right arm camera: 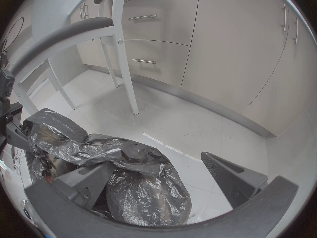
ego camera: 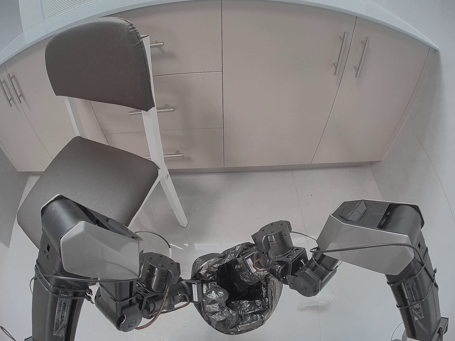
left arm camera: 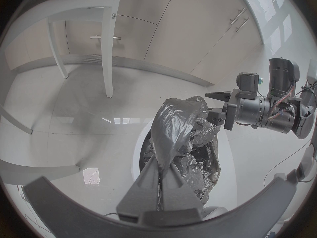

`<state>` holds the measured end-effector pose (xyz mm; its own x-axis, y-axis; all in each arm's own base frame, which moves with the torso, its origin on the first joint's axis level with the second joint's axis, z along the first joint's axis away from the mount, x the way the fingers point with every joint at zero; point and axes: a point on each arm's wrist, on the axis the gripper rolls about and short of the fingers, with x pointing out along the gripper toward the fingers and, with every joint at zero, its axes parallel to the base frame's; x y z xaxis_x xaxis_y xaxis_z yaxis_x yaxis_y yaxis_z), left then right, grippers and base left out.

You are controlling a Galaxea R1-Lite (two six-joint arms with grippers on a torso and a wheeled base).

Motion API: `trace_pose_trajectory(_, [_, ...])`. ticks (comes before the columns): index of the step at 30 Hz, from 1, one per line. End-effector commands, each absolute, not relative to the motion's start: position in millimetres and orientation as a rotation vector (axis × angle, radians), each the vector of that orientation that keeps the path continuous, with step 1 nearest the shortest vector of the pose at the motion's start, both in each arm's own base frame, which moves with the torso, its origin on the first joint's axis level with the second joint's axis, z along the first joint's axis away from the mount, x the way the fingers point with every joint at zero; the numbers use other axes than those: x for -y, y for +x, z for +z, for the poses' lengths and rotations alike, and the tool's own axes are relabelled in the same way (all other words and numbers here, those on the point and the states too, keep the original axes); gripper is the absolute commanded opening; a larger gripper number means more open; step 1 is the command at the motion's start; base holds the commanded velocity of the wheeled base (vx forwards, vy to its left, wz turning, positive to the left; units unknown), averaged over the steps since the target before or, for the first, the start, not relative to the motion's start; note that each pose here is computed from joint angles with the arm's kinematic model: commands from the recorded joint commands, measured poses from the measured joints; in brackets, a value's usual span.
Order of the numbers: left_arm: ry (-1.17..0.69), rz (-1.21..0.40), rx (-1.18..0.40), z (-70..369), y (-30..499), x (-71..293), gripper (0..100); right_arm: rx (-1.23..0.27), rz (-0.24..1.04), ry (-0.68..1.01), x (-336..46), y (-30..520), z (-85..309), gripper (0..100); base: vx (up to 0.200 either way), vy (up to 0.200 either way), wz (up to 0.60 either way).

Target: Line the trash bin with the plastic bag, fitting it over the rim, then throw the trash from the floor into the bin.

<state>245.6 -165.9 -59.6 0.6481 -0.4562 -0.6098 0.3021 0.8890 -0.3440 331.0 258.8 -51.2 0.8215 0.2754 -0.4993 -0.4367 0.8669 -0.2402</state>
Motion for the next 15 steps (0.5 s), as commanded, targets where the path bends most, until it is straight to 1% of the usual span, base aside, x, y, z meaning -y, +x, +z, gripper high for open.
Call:
trace_pose_trajectory(1, [-0.222, -0.434, -0.749, -60, 247, 166, 0, -0.466, 0.384, -0.361, -259, 335, -54, 100, 0.0, 0.0, 0.0])
trace_pose_trajectory(13, [-0.243, -0.411, -0.707, -61, 268, 166, 0, -0.439, 0.375, -0.345, -260, 344, -49, 100, 0.0, 0.0, 0.0])
trace_pose_trajectory(14, [-0.243, -0.411, -0.707, -61, 268, 166, 100, -0.439, 0.375, -0.345, -260, 344, -49, 100, 0.0, 0.0, 0.0])
trace_pose_trajectory(15, [-0.238, -0.406, -0.712, -62, 271, 166, 100, -0.436, 0.374, -0.343, -260, 345, -48, 100, 0.0, 0.0, 0.0])
